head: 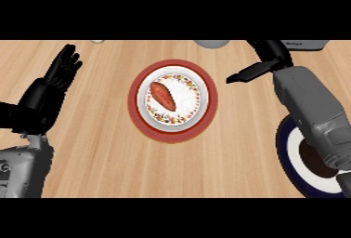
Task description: Pick the sweet potato from the plate and place it in the plate
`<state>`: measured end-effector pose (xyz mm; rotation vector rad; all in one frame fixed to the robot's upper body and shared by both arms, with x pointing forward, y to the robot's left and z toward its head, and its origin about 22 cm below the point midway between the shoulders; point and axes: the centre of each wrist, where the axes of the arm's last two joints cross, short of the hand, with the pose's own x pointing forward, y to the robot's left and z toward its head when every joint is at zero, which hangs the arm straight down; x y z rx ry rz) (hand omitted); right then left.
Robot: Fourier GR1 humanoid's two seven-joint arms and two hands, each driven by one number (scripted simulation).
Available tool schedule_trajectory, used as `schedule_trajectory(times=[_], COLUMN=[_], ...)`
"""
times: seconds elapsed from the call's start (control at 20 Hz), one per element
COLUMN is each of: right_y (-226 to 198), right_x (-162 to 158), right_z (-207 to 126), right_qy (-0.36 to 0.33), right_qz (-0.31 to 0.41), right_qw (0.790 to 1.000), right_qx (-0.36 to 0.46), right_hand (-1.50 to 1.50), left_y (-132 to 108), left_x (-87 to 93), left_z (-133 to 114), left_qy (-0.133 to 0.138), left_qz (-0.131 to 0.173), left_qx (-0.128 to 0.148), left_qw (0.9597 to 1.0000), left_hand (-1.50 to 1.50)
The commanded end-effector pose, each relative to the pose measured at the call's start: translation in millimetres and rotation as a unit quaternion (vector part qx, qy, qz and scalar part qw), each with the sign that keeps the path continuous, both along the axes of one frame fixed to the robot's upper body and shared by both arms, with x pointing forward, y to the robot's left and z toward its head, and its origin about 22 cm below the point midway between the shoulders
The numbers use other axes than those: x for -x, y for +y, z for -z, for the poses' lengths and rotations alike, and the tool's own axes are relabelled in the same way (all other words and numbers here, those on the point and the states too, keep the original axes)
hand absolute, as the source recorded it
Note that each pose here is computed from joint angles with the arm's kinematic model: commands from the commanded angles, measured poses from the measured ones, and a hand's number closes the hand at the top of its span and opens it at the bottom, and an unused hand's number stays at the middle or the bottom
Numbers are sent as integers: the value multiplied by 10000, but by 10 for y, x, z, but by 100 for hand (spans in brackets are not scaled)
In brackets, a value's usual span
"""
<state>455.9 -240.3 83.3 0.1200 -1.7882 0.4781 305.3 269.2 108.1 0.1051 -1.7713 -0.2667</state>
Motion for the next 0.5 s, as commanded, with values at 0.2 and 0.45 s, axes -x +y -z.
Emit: schedule_trajectory(times=[0.2,0.45], right_y=[-680,-807], right_x=[102,122], right_z=[-33,-77], right_qy=[-128,-507], right_qz=[53,206], right_qw=[9998,9978], right_qx=[142,373], right_hand=[-150,-150], left_y=[37,54], left_x=[84,-33], left_z=[95,-104], left_qy=[-76,-57], left_qz=[46,80], left_qx=[-40,26], left_qw=[10000,9999], left_hand=[0,0])
